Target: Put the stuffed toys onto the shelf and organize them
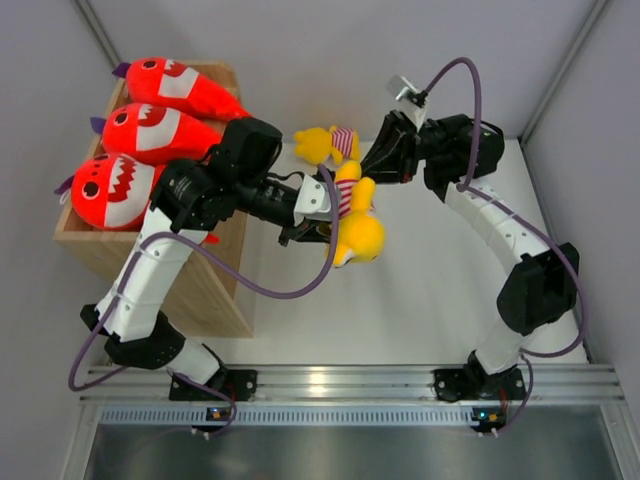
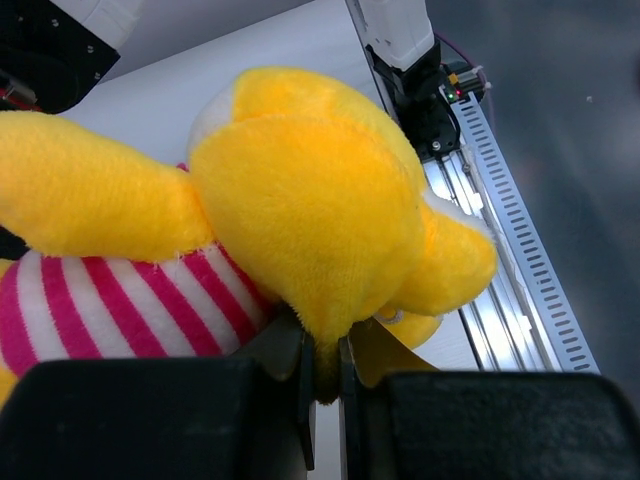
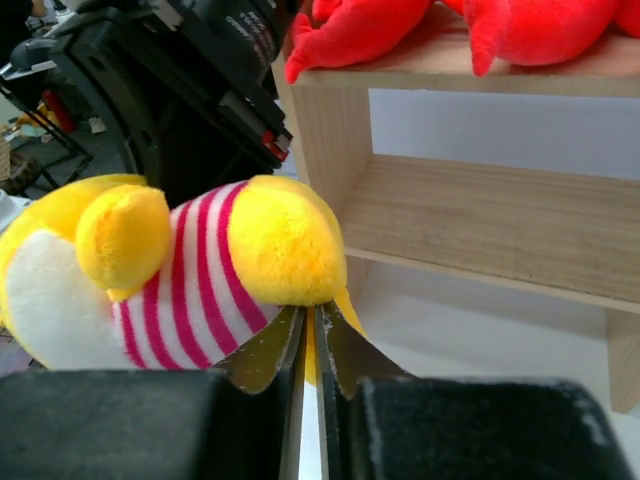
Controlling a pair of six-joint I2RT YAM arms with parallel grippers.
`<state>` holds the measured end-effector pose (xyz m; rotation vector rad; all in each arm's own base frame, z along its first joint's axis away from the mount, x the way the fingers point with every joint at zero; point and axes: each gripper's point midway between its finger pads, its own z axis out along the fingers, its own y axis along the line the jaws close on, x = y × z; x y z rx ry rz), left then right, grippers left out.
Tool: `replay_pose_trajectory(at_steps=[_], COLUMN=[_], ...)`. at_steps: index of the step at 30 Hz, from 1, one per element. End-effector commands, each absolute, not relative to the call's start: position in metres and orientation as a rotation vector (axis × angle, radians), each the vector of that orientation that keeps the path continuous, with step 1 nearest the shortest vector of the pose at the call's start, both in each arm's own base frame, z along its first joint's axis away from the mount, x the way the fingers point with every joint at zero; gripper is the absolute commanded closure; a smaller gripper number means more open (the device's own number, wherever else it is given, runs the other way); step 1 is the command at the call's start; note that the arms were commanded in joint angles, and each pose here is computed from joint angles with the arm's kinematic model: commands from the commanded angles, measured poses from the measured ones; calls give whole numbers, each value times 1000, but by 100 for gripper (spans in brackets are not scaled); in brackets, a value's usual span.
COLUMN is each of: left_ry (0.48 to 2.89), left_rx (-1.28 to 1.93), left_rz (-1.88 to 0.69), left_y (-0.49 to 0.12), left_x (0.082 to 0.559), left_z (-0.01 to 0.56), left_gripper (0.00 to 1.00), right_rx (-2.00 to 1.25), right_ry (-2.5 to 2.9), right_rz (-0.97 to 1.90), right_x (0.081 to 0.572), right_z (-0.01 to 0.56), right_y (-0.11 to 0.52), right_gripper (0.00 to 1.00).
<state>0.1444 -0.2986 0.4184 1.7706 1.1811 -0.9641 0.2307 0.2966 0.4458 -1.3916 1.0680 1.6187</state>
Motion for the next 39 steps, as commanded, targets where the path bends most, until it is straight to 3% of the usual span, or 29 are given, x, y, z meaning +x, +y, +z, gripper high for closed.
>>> replay_pose_trajectory(at_steps=[1,2,8,15,17,18,19,22,32,34,39], left_ry=[1079,1080,1095,1092,1103,1114,1123,1122,1133,1132,1142], left_rx=[1751,1748,1711,1648,1640,1631,1623,1612,1589,1587,1586], left_rz=[-904,-898,-808,-731,-730,-714,-708,-683,-624,-608,-577], left_y=[-296,-296,-291,-286,-287,-287,-287,-286,-274,-272,-269], left_x=[145,145,155,163,165,169,171,174,174,174,177], left_z=[440,441,451,468,467,467,467,470,473,474,471], left_gripper=[100,100,100,100,100,100,100,100,100,93,92], right_rx=[-1637,-1635,-1582,-1278,-1096,-920,-1056,-1094,-1002,-971,-907], right_ry=[674,677,717,765,769,1219,1039,967,1031,1051,1093], right_rz=[1234,1238,1288,1344,1161,1166,726,854,869,884,902], right_x=[187,186,184,192,232,273,274,225,229,230,232], right_z=[456,456,468,498,499,442,464,472,465,462,456], right_y=[277,277,273,246,246,246,229,254,254,253,250], right_gripper=[96,100,100,100,100,100,100,100,100,100,100])
